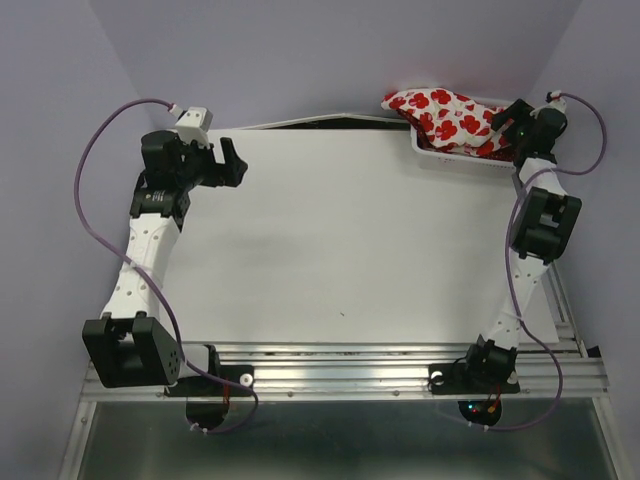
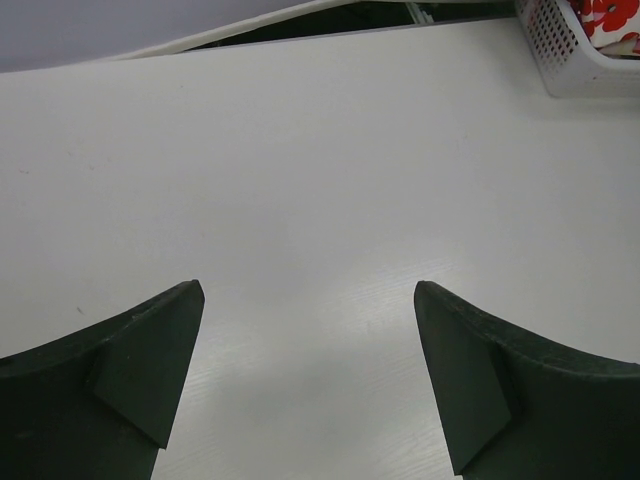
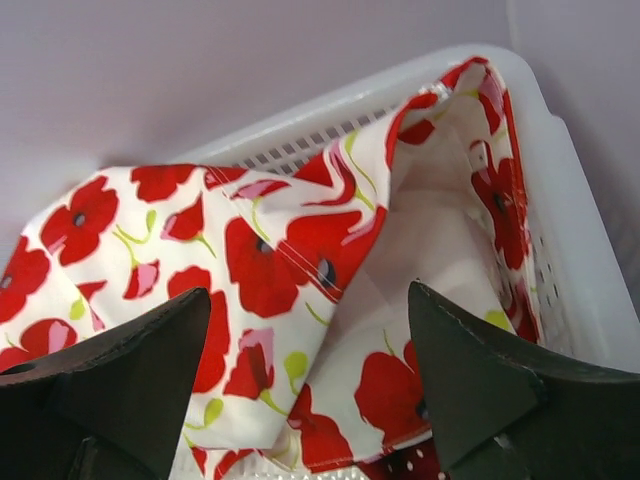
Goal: Fold and stack the skirts
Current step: Grab the skirt from the pile
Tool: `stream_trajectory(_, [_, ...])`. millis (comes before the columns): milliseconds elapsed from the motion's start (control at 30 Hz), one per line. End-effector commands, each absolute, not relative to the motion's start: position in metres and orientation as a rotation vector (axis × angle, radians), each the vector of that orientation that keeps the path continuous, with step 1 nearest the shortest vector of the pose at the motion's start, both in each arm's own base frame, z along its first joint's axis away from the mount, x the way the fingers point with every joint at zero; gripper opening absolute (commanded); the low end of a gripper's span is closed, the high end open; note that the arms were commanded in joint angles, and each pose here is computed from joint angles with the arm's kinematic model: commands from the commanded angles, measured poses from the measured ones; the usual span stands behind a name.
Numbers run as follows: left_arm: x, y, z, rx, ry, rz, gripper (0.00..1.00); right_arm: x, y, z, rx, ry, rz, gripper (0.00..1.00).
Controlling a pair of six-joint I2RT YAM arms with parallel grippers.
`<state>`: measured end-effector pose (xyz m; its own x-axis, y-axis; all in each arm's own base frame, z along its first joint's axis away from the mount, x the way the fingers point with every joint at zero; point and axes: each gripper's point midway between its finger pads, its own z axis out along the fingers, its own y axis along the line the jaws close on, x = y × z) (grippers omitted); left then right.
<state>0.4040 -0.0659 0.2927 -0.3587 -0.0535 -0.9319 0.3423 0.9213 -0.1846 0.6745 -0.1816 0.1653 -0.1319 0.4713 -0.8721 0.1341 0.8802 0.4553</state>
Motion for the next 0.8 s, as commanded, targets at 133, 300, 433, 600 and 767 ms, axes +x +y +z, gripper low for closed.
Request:
stream_trajectory(133, [0.420,-0.064,0.309,0.212,1.850,-0.396,0.99,0.701,-0.170,0.216,0.373,1.514,0.422,0.77])
stream_trajectory(300, [0.429,-0.060,0.310,0.196,1.869,-0.376,0.99,0.705,-0.155,0.216,0.383,1.504,0.514,0.68])
stream_trajectory(433, [0.429,-0.060,0.312,0.195,1.869,-0.381,0.99,0.702,-0.154,0.209,0.446,1.515,0.545,0.68])
stream_trajectory(600, [0.427,-0.060,0.315,0.196,1.859,-0.375,0.99,0.696,-0.151,0.191,0.542,1.550,0.599,0.69])
stream_trajectory(767, [0.425,-0.060,0.313,0.197,1.863,-0.378,0.99,0.698,-0.137,0.191,0.516,1.557,0.658,0.51])
